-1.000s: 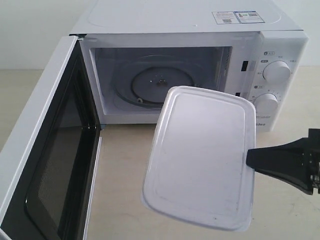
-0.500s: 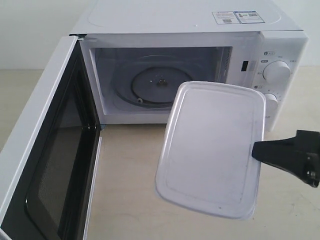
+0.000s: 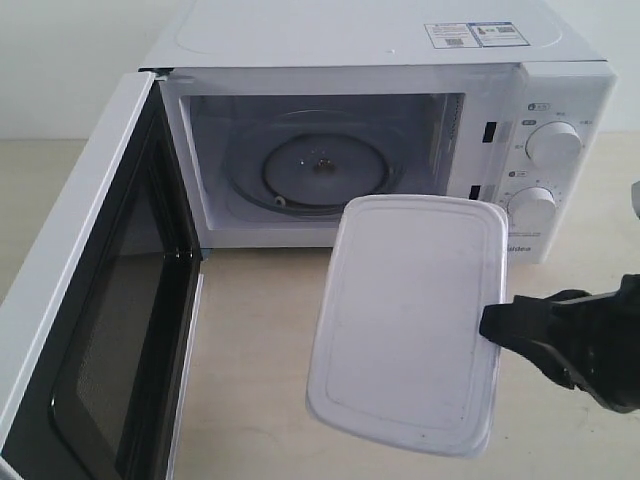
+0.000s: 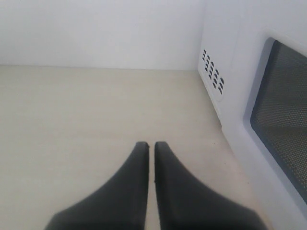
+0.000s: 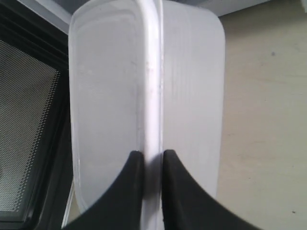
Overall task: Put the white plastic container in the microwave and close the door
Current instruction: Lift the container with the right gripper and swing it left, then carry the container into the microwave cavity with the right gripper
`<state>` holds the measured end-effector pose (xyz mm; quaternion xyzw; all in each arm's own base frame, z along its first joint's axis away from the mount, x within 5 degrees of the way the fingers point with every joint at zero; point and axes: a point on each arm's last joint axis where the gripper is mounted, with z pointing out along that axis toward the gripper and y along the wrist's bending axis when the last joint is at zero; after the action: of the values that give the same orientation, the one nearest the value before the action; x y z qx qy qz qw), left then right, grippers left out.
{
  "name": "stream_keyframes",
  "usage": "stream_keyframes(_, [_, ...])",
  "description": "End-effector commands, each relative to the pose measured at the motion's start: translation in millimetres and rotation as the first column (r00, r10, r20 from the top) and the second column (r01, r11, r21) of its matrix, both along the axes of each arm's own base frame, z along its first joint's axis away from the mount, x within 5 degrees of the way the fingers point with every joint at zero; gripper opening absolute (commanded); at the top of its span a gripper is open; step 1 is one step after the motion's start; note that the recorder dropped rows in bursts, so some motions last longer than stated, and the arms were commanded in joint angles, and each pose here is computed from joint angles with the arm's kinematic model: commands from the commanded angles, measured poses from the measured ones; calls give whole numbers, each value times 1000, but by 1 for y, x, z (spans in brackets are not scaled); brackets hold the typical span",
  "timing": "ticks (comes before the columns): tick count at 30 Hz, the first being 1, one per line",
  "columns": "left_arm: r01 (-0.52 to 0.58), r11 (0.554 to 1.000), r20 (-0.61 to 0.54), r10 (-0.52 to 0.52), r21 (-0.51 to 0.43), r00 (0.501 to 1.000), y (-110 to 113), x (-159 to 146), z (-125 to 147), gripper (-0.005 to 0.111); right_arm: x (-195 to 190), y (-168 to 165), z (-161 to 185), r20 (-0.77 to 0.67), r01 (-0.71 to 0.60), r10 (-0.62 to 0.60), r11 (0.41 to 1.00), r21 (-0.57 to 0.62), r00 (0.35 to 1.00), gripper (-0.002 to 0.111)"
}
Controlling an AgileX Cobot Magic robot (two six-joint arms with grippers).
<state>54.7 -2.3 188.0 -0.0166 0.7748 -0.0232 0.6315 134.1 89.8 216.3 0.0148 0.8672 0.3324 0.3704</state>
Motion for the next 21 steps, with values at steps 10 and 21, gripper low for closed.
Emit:
stream_keyframes(10, [-4,1000,8,4,-1,1000,0,0,0,4,-10,25,21,213,0,-28,991,134,977,0])
stream_keyframes(21, [-4,1000,8,4,-1,1000,0,0,0,4,0,37,7,136,31,-63,974,226,989,0])
